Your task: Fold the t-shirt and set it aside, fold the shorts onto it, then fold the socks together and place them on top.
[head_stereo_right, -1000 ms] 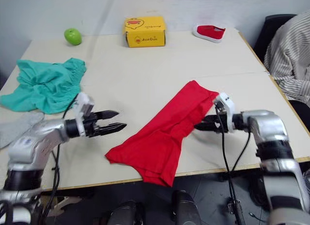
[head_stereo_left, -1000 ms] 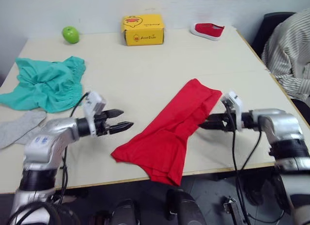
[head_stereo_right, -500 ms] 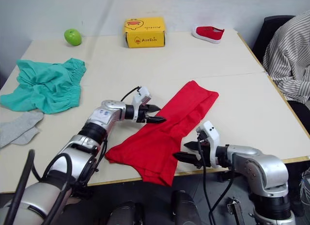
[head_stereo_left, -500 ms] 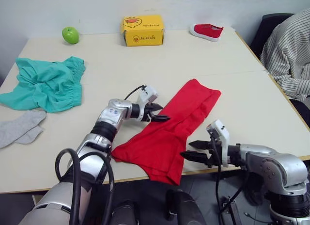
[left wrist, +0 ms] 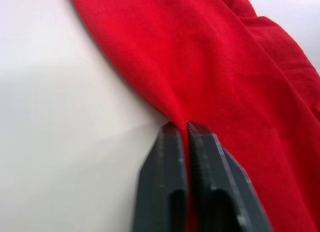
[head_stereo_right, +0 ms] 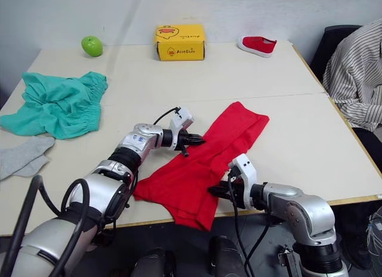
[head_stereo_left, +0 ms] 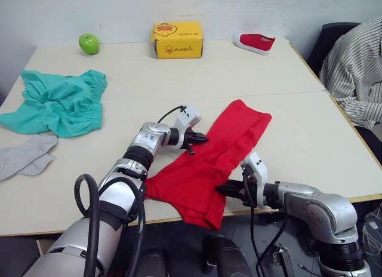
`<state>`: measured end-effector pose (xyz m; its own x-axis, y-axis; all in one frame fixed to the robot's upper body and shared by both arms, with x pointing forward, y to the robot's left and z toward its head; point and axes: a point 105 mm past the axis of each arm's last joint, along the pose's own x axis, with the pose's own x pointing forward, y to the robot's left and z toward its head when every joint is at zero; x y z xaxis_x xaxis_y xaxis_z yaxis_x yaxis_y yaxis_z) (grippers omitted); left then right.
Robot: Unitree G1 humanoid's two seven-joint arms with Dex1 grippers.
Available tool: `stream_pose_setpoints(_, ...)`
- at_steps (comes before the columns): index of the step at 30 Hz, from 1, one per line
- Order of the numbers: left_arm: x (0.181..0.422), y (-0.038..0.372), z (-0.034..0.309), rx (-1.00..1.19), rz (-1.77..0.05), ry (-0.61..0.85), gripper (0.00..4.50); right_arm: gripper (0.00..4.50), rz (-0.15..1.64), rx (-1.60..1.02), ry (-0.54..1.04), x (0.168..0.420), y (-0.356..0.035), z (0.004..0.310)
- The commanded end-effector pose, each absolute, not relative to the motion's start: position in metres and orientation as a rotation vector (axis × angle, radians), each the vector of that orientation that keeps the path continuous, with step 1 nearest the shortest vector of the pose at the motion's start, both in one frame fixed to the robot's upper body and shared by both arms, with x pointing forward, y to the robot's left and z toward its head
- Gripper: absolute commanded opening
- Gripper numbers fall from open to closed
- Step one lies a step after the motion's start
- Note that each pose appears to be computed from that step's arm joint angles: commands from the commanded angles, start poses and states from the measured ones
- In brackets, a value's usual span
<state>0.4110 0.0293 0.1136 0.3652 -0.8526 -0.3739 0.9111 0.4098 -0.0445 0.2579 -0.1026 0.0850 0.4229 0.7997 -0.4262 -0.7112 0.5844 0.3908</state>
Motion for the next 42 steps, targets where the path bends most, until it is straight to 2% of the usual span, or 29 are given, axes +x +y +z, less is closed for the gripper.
stream_pose_setpoints(1,0.412,0.038,0.108,0.132,-1.103,0.348,0.0,0.06,0.988,0.16,0.688,0.251,-0.103,0.073)
stream_pose_setpoints(10,0.419,0.089,0.116,-0.035,-0.877,0.234,0.0,0.06,1.012,0.082,0.633,0.279,-0.118,0.088)
stream_pose_setpoints(15,0.41,0.12,0.128,-0.2,-0.671,0.14,0.0,0.06,1.034,0.036,0.55,0.318,-0.113,0.106)
stream_pose_setpoints(18,0.401,0.132,0.125,-0.215,-0.592,0.123,0.0,0.06,1.058,0.032,0.496,0.34,-0.102,0.119)
stream_pose_setpoints(22,0.4,0.151,0.123,-0.193,-0.505,0.113,0.0,0.06,1.088,0.01,0.478,0.36,-0.088,0.121)
stream_pose_setpoints(27,0.406,0.167,0.128,-0.138,-0.484,0.084,0.0,0.06,1.121,0.006,0.482,0.369,-0.075,0.119)
stream_pose_setpoints(33,0.418,0.183,0.135,-0.087,-0.481,0.05,0.0,0.06,1.145,0.014,0.483,0.367,-0.069,0.119)
stream_pose_setpoints(38,0.427,0.182,0.134,-0.061,-0.491,0.046,0.0,0.06,1.124,0.014,0.489,0.368,-0.069,0.12)
stream_pose_setpoints(42,0.436,0.178,0.137,-0.033,-0.495,0.039,0.0,0.06,1.07,0.012,0.429,0.377,-0.071,0.125)
